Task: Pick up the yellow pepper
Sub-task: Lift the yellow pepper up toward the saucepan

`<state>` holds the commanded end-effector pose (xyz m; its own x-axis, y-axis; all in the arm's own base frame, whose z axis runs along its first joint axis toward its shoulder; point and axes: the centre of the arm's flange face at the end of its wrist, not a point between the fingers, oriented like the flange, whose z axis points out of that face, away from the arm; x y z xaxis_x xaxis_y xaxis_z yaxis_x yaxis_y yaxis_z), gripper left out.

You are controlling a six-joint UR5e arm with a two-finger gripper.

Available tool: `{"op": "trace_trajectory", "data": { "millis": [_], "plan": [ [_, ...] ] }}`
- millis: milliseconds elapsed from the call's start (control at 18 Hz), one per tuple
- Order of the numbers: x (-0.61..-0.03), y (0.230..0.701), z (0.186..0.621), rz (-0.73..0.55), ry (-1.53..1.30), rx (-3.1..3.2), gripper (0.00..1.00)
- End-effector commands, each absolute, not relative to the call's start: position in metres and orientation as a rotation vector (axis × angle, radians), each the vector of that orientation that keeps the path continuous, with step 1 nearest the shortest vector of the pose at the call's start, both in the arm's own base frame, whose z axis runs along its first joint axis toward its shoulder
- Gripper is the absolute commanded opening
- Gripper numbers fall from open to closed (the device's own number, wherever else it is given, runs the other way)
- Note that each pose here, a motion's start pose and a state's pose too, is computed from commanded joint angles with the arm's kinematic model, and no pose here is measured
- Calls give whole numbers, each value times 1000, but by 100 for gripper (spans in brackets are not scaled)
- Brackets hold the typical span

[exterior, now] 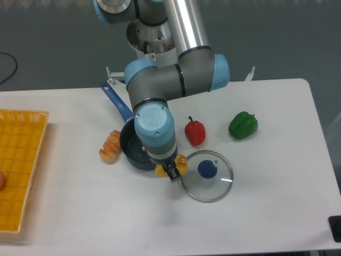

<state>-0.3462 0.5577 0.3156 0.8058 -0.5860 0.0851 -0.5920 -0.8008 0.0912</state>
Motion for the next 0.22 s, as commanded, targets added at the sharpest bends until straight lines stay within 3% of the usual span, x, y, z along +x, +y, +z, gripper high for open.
{"op": "trace_trajectory", "data": {
  "millis": [222],
  "plan": [
    [-345,556,313,87,-941,2876,60]
  ]
}}
